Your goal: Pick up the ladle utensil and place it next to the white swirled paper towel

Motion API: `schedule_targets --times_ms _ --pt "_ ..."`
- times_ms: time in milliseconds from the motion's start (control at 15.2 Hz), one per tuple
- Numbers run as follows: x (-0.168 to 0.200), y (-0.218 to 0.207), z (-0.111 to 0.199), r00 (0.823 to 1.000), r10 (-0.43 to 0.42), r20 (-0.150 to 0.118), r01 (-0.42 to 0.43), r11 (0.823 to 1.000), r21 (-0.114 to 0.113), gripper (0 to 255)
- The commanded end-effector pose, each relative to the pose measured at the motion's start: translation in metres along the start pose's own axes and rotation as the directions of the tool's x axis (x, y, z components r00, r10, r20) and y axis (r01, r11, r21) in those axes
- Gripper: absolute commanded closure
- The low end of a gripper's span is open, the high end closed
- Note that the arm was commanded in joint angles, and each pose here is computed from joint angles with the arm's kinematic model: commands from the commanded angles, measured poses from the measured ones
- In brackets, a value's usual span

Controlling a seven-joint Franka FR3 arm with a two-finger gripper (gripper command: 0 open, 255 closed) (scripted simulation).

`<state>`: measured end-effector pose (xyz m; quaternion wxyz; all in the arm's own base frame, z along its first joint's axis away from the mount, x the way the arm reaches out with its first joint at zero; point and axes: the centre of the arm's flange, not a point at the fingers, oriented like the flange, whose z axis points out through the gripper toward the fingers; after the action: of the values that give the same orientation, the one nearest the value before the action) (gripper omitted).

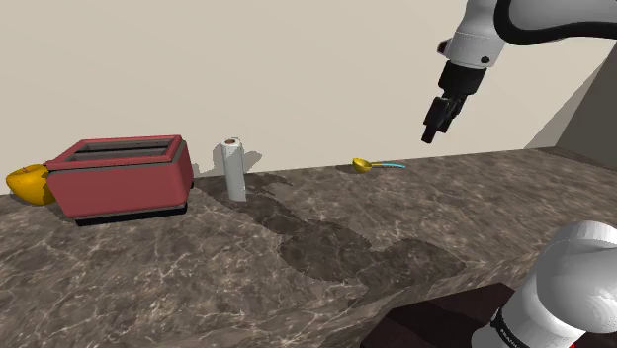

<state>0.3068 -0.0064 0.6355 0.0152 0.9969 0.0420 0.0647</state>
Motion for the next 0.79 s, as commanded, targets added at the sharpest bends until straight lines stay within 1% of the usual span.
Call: schedule_targets --times_ms 0,132,330,528,726 --pt "0.000 0.000 0.000 1.000 0.000 0.000 0.000 1.000 0.000 0" --pt "0.004 0.020 0.017 0.998 -0.055 -0.003 0.055 0.999 0.000 0" --pt "0.012 0.049 0.042 0.991 -0.136 -0.008 0.136 0.991 -0.002 0" --pt "0.022 0.078 0.067 0.976 -0.217 -0.012 0.217 0.976 -0.003 0" --pt "0.035 0.105 0.092 0.955 -0.296 -0.016 0.296 0.955 -0.005 0"
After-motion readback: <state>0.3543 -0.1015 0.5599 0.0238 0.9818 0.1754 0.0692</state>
